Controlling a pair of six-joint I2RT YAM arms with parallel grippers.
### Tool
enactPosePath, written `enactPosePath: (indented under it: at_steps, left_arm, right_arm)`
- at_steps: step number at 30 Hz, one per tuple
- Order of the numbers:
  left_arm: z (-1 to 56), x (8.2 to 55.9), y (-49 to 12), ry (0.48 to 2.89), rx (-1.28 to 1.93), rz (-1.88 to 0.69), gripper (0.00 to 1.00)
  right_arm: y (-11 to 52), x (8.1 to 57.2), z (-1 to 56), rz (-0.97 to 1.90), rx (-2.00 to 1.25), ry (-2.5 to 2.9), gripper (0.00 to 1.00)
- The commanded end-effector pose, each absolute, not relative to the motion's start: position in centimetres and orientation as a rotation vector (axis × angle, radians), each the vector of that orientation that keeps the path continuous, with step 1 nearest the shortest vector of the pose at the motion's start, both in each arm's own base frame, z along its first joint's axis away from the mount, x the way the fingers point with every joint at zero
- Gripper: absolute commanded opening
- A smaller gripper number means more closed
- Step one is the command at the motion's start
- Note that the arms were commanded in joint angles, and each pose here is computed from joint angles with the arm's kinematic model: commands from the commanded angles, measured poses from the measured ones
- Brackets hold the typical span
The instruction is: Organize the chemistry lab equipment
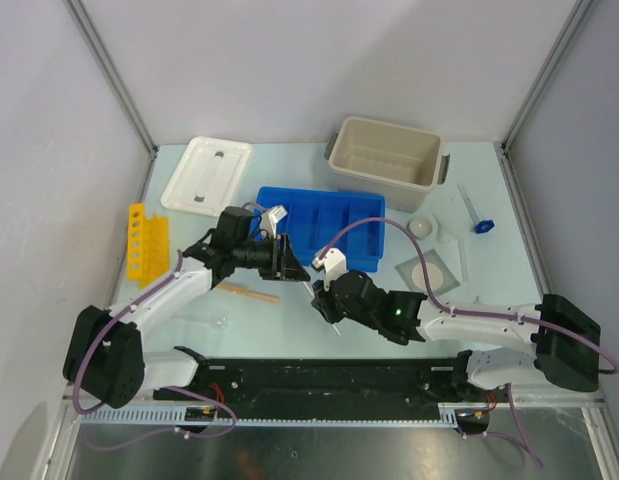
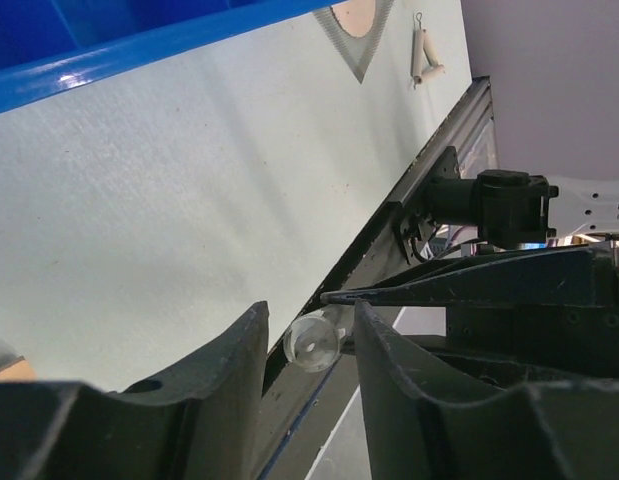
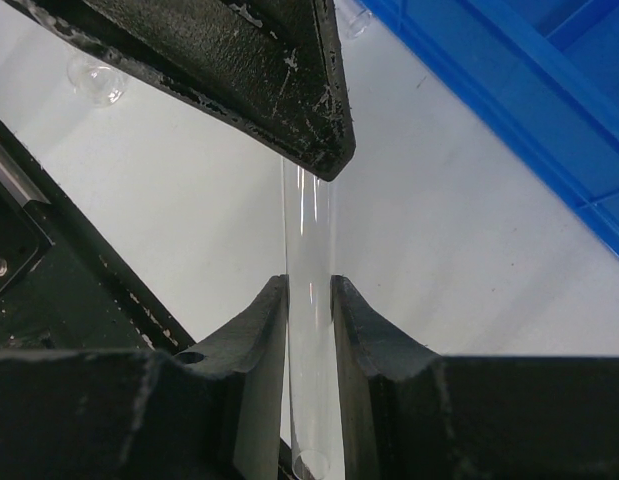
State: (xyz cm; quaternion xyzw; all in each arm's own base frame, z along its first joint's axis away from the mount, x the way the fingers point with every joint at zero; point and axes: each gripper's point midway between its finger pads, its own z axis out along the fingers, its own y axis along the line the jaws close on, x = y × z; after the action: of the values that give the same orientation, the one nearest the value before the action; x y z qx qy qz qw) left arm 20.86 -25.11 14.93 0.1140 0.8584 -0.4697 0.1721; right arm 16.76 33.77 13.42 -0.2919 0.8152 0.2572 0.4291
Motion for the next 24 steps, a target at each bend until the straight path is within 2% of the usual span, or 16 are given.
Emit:
enactPosePath:
  at_steps: [1, 7, 11, 14, 17, 24]
  left_arm:
    - [16.8, 21.2, -25.9, 2.383, 0.353, -1.37, 0.42]
    - [16.5, 21.1, -25.8, 2.392, 0.352, -1.371, 0.25]
    - [16.3, 21.0, -25.7, 2.396, 0.349, -1.365, 0.19]
    - [16.4, 21.2, -25.6, 2.388, 0.342, -1.346, 0.15]
    - [17.1, 21.7, -25.4, 2.362, 0.329, -1.32, 0.13]
    - [21.6, 24.1, -24.0, 2.24, 0.288, -1.196, 0.13]
  right_arm:
    - [34.8, 16.9, 13.9, 0.67, -0.723, 1.999, 0.23]
    - [34.9, 16.9, 13.2, 0.665, -0.725, 2.014, 0.23]
    - [34.9, 17.0, 13.2, 0.661, -0.714, 2.018, 0.24]
    - [34.7, 17.2, 13.3, 0.654, -0.697, 2.017, 0.29]
    - [34.5, 17.2, 14.0, 0.663, -0.664, 2.014, 0.41]
    - [32.8, 15.9, 18.0, 0.762, -0.619, 1.977, 0.88]
